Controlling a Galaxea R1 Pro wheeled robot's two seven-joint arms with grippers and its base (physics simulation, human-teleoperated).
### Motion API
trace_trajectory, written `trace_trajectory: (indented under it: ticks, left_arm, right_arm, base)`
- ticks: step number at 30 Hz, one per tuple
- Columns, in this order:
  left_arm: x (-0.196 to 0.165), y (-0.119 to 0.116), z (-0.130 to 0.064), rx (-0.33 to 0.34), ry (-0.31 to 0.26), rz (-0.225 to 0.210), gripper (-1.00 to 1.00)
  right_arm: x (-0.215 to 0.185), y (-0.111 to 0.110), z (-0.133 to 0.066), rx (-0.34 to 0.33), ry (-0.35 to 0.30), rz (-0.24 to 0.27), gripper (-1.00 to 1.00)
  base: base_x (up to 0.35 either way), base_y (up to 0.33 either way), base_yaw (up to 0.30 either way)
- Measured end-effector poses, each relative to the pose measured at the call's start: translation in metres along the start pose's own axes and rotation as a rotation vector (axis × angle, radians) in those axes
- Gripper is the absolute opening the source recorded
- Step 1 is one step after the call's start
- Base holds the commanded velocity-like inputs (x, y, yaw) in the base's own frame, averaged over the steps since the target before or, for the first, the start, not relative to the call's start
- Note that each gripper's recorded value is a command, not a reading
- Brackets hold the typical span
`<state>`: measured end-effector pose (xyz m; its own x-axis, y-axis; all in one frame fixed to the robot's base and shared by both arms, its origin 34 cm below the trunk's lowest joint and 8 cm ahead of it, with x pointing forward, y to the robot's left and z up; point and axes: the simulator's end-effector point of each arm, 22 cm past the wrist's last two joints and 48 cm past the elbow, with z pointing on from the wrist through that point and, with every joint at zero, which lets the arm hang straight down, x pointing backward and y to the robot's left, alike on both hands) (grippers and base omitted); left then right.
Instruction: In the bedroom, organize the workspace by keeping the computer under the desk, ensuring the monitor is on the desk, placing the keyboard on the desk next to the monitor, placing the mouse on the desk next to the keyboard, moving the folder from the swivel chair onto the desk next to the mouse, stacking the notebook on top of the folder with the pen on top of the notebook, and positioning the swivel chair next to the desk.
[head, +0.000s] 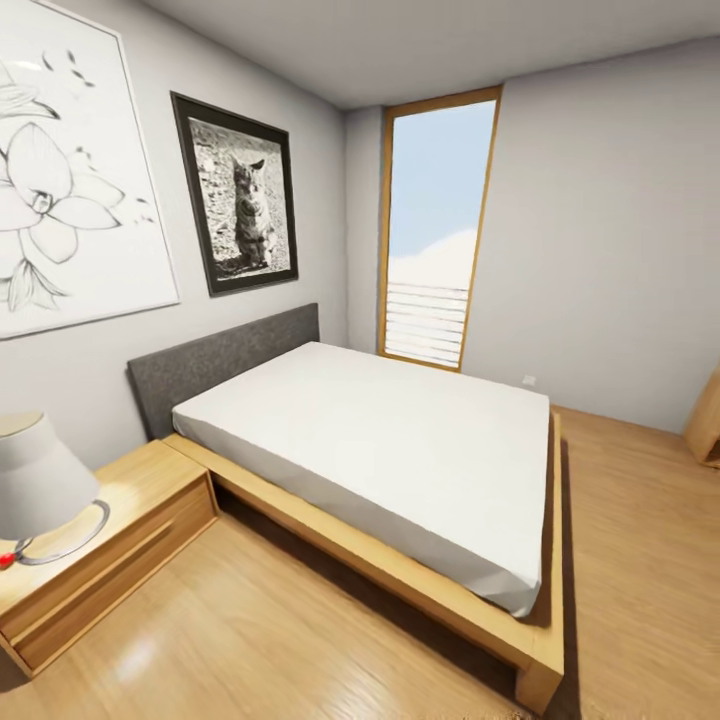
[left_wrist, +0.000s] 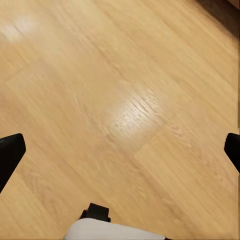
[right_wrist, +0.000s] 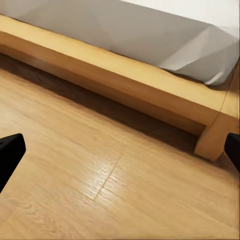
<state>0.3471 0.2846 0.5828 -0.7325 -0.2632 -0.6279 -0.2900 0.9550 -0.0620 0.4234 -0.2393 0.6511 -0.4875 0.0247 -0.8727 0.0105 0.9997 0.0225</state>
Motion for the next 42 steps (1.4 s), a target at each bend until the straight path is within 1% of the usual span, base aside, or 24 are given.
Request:
trace_trajectory:
  ticks: [3,11,42]
  left_arm:
    - [0.0004,0.0002,-0.0001,-0.001,0.001,0.000,1.00]
    - [0.0010,0.0003,-0.0002,0.000,0.002,0.001,1.00]
    - [0.0016,0.0000,-0.0002,0.000,0.004,0.001,1.00]
  right_arm:
    - [0.0006,-0.0013,-0.0001,0.003,0.002,0.000,1.00]
    - [0.0009,-0.0044,-0.0003,0.007,0.002,-0.002,1.00]
    - [0.0002,-0.0043,-0.0002,0.006,-0.001,-0.003,1.00]
  base:
    - [0.000,0.075,-0.264]
    - [0.000,0.231,-0.265]
    - [0.000,0.005,-0.289]
